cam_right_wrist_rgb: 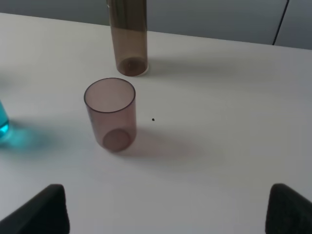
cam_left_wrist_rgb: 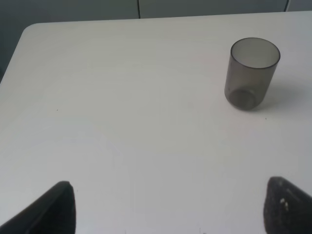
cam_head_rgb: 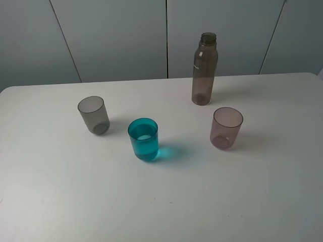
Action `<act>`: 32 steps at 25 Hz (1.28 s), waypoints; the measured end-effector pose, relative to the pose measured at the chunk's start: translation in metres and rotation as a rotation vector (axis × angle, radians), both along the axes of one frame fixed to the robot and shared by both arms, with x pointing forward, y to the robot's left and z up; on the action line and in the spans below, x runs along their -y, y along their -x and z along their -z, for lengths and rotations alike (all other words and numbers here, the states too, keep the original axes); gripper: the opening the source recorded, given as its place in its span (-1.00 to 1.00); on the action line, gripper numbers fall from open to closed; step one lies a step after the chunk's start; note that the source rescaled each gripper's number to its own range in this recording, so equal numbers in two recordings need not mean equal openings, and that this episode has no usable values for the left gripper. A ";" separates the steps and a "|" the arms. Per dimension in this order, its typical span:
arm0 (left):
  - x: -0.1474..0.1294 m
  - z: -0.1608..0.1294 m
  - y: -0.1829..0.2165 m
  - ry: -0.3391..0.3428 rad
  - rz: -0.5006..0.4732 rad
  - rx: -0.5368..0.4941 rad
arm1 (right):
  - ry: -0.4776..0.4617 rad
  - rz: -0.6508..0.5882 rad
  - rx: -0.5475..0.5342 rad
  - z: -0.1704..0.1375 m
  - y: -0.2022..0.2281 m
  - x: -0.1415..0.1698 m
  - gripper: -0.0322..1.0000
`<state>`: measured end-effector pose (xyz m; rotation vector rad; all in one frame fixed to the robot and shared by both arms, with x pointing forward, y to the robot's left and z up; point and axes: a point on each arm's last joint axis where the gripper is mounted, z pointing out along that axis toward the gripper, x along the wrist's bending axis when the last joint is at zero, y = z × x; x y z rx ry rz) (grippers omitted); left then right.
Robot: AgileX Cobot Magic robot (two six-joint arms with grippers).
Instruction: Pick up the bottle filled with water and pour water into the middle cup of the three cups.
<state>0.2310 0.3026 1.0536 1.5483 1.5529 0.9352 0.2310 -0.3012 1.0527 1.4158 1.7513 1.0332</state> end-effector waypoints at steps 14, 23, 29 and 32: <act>0.000 0.000 0.000 0.000 0.000 0.000 | -0.018 0.165 -0.002 0.000 0.000 -0.003 0.27; 0.000 0.000 0.000 0.000 0.000 0.000 | -0.018 0.165 -0.002 0.000 0.000 -0.003 0.27; 0.000 0.000 0.000 0.000 0.000 0.000 | -0.020 0.176 -0.002 0.000 0.000 -0.003 0.27; 0.000 0.000 0.000 0.000 0.000 0.000 | -0.022 0.211 -0.002 0.000 0.000 -0.004 0.27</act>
